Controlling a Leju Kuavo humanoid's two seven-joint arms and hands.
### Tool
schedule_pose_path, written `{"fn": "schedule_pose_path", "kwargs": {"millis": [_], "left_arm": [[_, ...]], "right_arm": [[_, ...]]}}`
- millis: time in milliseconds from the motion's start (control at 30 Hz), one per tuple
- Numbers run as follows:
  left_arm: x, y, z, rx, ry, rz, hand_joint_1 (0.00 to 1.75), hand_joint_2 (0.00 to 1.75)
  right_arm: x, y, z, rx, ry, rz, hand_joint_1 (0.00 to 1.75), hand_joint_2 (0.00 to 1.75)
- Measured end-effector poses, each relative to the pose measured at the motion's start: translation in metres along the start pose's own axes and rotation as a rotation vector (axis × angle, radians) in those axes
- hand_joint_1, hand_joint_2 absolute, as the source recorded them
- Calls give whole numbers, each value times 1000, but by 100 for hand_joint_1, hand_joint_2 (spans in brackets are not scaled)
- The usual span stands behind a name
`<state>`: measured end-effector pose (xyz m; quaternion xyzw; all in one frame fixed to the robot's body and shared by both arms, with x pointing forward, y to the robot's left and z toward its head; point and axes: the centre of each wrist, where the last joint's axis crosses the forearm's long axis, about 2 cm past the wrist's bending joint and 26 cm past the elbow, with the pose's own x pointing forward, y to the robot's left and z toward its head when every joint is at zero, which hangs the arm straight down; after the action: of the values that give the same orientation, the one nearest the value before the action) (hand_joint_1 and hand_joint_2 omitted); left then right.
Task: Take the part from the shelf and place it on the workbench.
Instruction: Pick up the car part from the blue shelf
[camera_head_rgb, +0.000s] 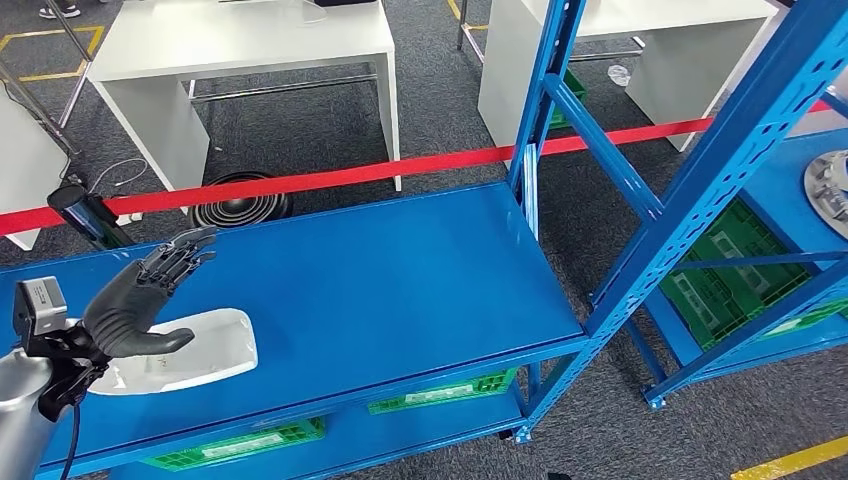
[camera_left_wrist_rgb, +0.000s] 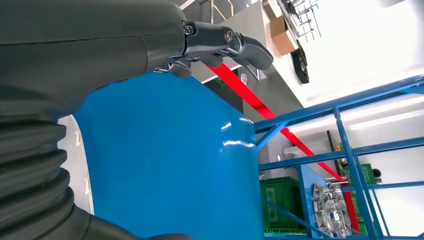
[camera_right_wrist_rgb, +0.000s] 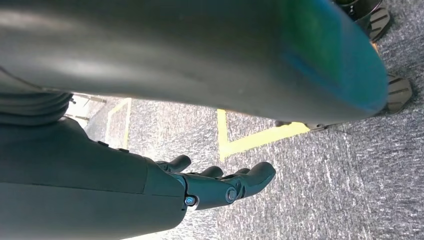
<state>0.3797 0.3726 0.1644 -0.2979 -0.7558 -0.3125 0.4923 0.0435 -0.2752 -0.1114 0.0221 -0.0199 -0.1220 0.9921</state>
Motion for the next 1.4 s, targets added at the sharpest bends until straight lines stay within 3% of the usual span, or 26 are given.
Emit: {"fn": "schedule_pose_path", "kwargs": {"millis": [867,1000,1100,1233,1400], "left_arm": [[5,-6,-5,12,-94,22,0,175],[6,-9,-5,21,-106,28,0,0],[6,-13,-5,14,-103,30,0,0],[6,-15,-4,4,-95,23,0,175],[5,-19,-3,-22,-72,-14,0,175]], "right_arm": [[0,0,0,-1,-1,-4,0,0],[0,-1,0,-2,-1,-4,0,0],[0,-1,0,-2,-1,-2,0,0],[0,-1,0,-2,-1,-1,0,0],[0,-1,0,-2,-1,3,0,0]]}}
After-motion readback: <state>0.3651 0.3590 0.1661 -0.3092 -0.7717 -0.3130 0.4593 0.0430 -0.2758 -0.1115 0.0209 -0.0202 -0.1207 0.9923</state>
